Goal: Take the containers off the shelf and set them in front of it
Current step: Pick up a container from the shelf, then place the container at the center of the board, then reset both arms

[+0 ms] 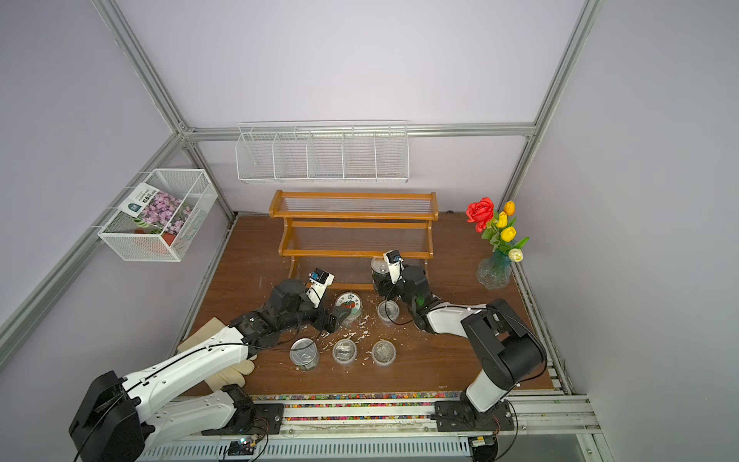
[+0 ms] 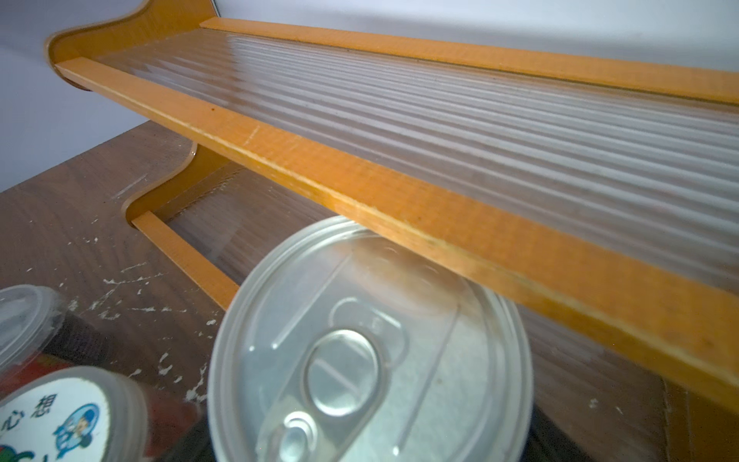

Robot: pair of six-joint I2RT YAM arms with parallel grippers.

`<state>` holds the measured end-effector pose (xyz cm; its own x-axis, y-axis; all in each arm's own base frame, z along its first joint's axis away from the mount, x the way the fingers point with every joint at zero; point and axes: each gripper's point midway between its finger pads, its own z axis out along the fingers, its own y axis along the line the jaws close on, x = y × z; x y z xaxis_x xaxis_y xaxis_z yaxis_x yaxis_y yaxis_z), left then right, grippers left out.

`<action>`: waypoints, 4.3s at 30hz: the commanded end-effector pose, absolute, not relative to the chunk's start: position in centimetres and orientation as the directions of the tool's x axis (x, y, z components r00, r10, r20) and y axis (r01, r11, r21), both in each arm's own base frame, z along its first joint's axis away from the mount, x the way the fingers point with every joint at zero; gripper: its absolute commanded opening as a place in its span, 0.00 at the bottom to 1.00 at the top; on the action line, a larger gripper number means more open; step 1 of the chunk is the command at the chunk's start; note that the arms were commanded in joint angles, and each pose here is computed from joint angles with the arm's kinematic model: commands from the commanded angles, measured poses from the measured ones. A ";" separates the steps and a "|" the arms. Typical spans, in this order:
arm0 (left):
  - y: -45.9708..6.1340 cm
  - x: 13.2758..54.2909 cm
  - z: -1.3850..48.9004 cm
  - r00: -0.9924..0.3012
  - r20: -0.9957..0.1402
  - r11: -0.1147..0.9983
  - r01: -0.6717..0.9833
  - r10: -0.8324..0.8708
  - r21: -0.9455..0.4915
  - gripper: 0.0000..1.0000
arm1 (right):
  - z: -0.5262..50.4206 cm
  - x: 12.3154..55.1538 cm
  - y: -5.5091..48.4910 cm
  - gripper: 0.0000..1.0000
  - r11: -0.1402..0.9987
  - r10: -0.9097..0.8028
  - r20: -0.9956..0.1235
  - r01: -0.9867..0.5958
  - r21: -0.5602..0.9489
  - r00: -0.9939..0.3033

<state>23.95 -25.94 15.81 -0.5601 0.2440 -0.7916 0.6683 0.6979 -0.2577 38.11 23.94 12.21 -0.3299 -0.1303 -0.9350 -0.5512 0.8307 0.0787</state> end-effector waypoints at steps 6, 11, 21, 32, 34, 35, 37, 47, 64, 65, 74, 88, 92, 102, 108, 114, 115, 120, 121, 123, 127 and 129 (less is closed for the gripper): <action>-25.8 23.8 16.0 -0.555 -0.798 0.693 0.671 0.234 -0.264 1.00 | 14.7 36.6 25.2 0.60 0.774 -0.117 -0.956 -0.628 0.083 -0.271; -25.7 23.8 16.1 -0.552 -0.801 0.693 0.672 0.232 -0.262 1.00 | 15.1 35.7 25.6 0.60 0.754 -0.131 -0.958 -0.653 0.071 -0.256; -25.8 23.9 16.8 -0.541 -0.808 0.688 0.679 0.232 -0.258 1.00 | 17.7 34.6 26.0 0.60 0.734 -0.139 -0.968 -0.678 0.041 -0.208; -25.9 22.6 20.1 -0.459 -0.853 0.604 0.762 0.247 -0.235 1.00 | 21.6 27.9 25.0 0.61 0.693 -0.297 -0.923 -0.720 -0.033 -0.243; -25.7 22.3 20.6 -0.442 -0.862 0.584 0.778 0.246 -0.233 1.00 | 22.2 26.2 24.2 0.61 0.698 -0.296 -0.918 -0.716 -0.020 -0.263; -25.7 22.2 20.7 -0.433 -0.868 0.572 0.787 0.244 -0.231 1.00 | 22.3 25.2 23.8 0.61 0.703 -0.305 -0.911 -0.711 -0.019 -0.278; -25.7 21.9 21.1 -0.411 -0.880 0.550 0.804 0.239 -0.226 1.00 | 22.1 23.3 23.0 0.61 0.709 -0.331 -0.896 -0.704 -0.028 -0.298; -28.2 18.7 21.8 -0.349 -0.911 0.320 0.908 0.222 -0.270 1.00 | 19.1 17.1 17.3 0.60 0.822 -0.314 -0.838 -0.569 -0.005 -0.446; -27.6 19.0 19.9 -0.389 -0.885 0.413 0.872 0.254 -0.264 1.00 | 11.8 16.3 12.1 0.61 0.941 -0.143 -0.817 -0.332 0.062 -0.558; -27.5 19.1 19.9 -0.392 -0.885 0.421 0.868 0.252 -0.264 0.99 | 11.6 16.4 12.0 0.62 0.946 -0.136 -0.819 -0.319 0.059 -0.557; -26.4 19.7 19.4 -0.396 -0.877 0.476 0.847 0.271 -0.236 1.00 | 10.6 16.6 11.2 0.83 0.964 -0.098 -0.816 -0.257 0.064 -0.570; -22.3 22.4 19.8 -0.435 -0.870 0.639 0.743 0.233 -0.201 1.00 | 17.5 17.8 11.6 0.95 0.959 -0.098 -0.885 -0.280 0.039 -0.456; -18.2 24.8 19.8 -0.474 -0.867 0.785 0.591 0.151 -0.187 0.99 | 21.7 18.8 11.7 0.97 0.961 -0.124 -0.915 -0.274 -0.016 -0.383; -3.8 30.5 16.5 -0.454 -0.860 0.965 0.001 -0.232 -0.260 1.00 | 20.4 24.8 3.8 0.97 0.990 0.115 -0.867 -0.012 0.138 -0.485; -0.4 33.8 15.4 -0.416 -0.873 0.966 -0.140 -0.256 -0.217 1.00 | 18.3 29.1 -0.6 0.97 0.984 0.177 -0.897 0.101 0.148 -0.405; 1.8 37.1 14.6 -0.353 -0.912 0.967 -0.212 -0.209 -0.140 1.00 | 15.0 32.5 -2.0 0.97 0.981 0.177 -0.916 0.143 0.133 -0.361; 2.1 37.6 14.3 -0.343 -0.918 0.967 -0.218 -0.199 -0.129 1.00 | 14.8 33.0 -2.4 0.97 0.977 0.183 -0.922 0.163 0.134 -0.341; 2.9 38.9 13.3 -0.279 -0.949 0.968 -0.238 -0.148 -0.081 1.00 | 13.2 35.8 -3.2 0.97 0.976 0.156 -0.948 0.188 0.106 -0.277; 3.1 39.2 13.2 -0.285 -0.948 0.967 -0.245 -0.143 -0.072 1.00 | 13.0 36.2 -3.4 0.97 0.975 0.154 -0.953 0.194 0.104 -0.262; 3.3 39.7 13.9 -0.242 -0.963 0.967 -0.248 -0.123 -0.061 1.00 | 12.3 36.8 -3.5 0.97 0.979 0.128 -0.956 0.189 0.079 -0.263; 3.1 39.8 13.9 -0.204 -0.975 0.973 -0.226 -0.089 -0.041 1.00 | 12.1 37.6 -3.7 0.97 0.981 0.105 -0.961 0.185 0.058 -0.254; 2.8 39.7 13.6 -0.192 -0.977 0.977 -0.208 -0.087 -0.046 1.00 | 11.8 37.9 -3.6 0.97 0.983 0.107 -0.959 0.175 0.062 -0.262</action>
